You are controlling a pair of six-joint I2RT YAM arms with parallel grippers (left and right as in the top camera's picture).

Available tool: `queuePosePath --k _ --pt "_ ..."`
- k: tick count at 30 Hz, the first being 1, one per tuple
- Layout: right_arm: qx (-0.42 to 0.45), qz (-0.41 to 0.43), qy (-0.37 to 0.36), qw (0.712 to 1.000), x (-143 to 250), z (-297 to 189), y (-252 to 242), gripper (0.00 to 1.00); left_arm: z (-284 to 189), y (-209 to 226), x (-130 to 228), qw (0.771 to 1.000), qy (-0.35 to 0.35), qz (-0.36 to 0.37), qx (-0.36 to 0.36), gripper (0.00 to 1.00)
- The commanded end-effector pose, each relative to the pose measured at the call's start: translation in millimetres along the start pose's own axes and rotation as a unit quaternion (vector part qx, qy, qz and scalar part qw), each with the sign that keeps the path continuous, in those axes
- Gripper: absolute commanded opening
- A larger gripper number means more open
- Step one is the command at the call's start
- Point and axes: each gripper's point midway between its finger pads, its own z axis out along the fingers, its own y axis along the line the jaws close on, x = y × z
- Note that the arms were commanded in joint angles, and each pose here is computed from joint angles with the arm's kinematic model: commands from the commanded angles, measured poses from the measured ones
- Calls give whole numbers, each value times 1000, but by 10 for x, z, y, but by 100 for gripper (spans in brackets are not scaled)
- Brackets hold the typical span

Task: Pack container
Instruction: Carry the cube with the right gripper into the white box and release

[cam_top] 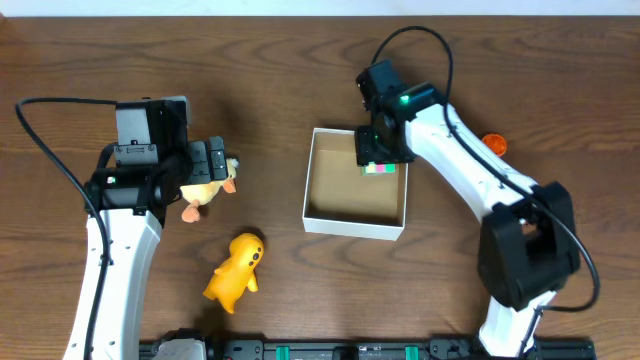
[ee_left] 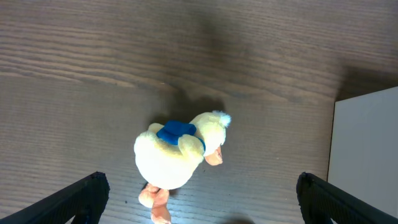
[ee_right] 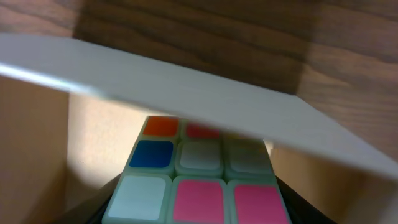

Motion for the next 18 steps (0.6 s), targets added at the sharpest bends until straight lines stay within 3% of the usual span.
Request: queuePosePath --k 1,11,16,18 --pt "18 16 -12 1000 -57 35 -51 1 -72 18 -97 1000 -15 2 -4 98" --pt "75 83 -18 994 -42 69 -257 5 -72 18 -99 1000 -16 2 -4 98" --pt "75 83 -17 994 -36 69 -258 21 -73 17 -104 1000 -17 2 -4 98" --pt "75 83 -17 994 -34 69 -258 33 -73 17 -108 1000 -18 2 -4 98"
